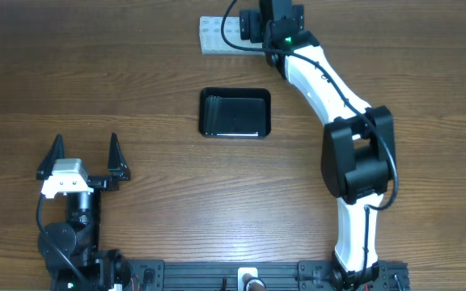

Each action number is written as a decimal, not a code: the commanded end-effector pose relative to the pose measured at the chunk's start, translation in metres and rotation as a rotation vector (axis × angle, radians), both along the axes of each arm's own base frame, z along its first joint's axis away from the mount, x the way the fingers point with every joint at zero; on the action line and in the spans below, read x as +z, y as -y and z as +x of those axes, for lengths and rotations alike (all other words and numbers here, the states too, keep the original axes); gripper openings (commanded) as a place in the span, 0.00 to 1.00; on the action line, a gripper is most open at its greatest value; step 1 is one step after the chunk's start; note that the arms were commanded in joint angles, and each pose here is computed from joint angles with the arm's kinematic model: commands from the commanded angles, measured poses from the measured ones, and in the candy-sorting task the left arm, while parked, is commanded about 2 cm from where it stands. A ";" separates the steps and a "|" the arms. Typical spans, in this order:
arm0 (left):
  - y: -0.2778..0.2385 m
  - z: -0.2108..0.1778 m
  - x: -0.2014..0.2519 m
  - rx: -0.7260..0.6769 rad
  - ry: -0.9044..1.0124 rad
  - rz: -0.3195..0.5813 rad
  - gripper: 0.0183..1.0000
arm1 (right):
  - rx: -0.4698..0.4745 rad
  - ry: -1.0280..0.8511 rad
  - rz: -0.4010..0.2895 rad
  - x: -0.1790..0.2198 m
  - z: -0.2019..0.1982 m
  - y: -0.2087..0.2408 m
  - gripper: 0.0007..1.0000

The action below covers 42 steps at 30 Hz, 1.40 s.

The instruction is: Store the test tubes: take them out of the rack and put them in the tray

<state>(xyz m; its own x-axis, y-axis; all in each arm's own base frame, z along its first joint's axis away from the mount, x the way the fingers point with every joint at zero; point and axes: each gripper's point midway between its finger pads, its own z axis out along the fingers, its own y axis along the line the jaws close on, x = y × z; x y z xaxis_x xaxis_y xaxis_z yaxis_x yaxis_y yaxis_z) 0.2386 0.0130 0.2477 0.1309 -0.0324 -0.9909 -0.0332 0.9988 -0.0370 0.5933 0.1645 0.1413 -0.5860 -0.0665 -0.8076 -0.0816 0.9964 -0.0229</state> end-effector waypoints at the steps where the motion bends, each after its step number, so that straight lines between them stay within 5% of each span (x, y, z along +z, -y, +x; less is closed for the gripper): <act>1: 0.004 0.000 -0.001 -0.018 0.002 0.008 1.00 | 0.000 0.013 -0.001 -0.003 0.004 -0.003 0.99; 14: 0.004 0.000 -0.001 -0.018 0.002 0.008 1.00 | -0.022 -0.010 0.018 -0.025 0.008 -0.002 0.79; 21: 0.004 0.000 -0.001 -0.018 0.002 0.008 1.00 | 0.011 -0.015 0.044 -0.032 0.010 -0.010 0.58; 42: 0.004 0.000 -0.001 -0.018 0.002 0.008 1.00 | 0.013 -0.009 0.047 -0.031 0.011 -0.010 0.16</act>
<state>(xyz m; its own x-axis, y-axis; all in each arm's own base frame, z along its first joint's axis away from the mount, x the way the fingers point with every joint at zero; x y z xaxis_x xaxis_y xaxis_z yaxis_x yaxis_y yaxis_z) 0.2386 0.0130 0.2478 0.1313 -0.0324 -0.9908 -0.0332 0.9988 -0.0370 0.6025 0.1738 0.1111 -0.5946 -0.0411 -0.8030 -0.0931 0.9955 0.0181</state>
